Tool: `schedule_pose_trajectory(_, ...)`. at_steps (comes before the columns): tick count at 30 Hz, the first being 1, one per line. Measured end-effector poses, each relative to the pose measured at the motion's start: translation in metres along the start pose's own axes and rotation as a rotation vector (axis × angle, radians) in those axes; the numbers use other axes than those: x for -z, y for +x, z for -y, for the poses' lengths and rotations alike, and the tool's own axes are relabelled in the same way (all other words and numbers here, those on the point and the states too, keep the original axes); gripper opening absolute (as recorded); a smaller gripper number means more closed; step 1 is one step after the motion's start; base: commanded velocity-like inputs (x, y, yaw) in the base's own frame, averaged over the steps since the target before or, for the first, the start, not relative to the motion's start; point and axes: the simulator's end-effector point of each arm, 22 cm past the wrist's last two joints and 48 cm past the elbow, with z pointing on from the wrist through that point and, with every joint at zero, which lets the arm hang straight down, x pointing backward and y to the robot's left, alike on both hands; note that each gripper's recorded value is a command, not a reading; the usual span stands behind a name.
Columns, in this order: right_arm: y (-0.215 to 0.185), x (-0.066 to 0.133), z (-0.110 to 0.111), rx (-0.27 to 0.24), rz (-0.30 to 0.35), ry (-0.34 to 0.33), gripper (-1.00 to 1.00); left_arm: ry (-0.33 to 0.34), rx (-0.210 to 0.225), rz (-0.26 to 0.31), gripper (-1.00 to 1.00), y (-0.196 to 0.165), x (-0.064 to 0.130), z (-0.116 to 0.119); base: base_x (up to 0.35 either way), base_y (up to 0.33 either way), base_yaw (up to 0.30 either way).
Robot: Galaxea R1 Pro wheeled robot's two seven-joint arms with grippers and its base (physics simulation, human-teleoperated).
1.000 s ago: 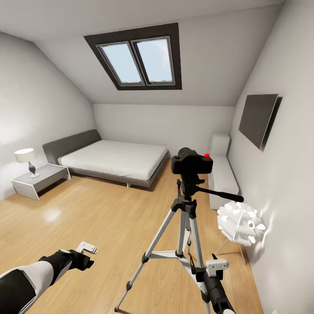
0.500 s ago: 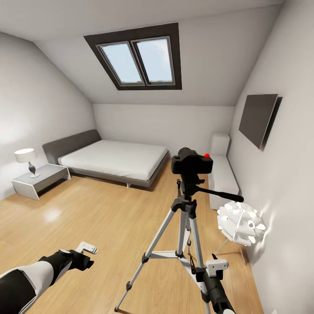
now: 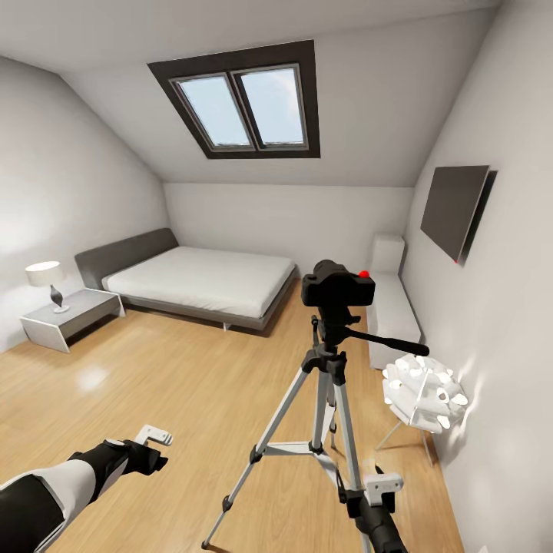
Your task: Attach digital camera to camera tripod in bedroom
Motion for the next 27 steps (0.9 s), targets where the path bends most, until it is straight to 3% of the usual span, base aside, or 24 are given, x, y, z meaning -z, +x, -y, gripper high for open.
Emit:
schedule_pose_trajectory(5, 0.026, 0.007, 0.0, 0.006, -0.055, -0.003, 1.0, -0.003, 0.007, -0.001, 1.0, 0.001, 0.0, -0.002, 0.0, 0.0, 0.0)
schedule_pose_trajectory(7, 0.058, 0.019, 0.0, 0.01, -0.11, -0.008, 1.0, -0.009, 0.011, -0.005, 1.0, 0.003, 0.001, -0.007, 0.0, 0.0, 0.0)
schedule_pose_trajectory(15, 0.1, 0.046, -0.002, 0.009, -0.151, -0.018, 1.0, -0.01, 0.014, -0.024, 1.0, 0.014, 0.0, -0.007, 0.0, 0.0, 0.0)
schedule_pose_trajectory(23, 0.126, 0.062, -0.001, 0.013, -0.202, -0.021, 1.0, 0.007, 0.012, -0.102, 1.0, 0.073, -0.004, 0.008, 0.0, 0.0, 0.0)
schedule_pose_trajectory(27, 0.142, 0.071, 0.0, 0.017, -0.239, -0.022, 1.0, -0.019, 0.007, -0.156, 1.0, 0.115, -0.004, 0.01, 0.0, 0.0, 0.0)
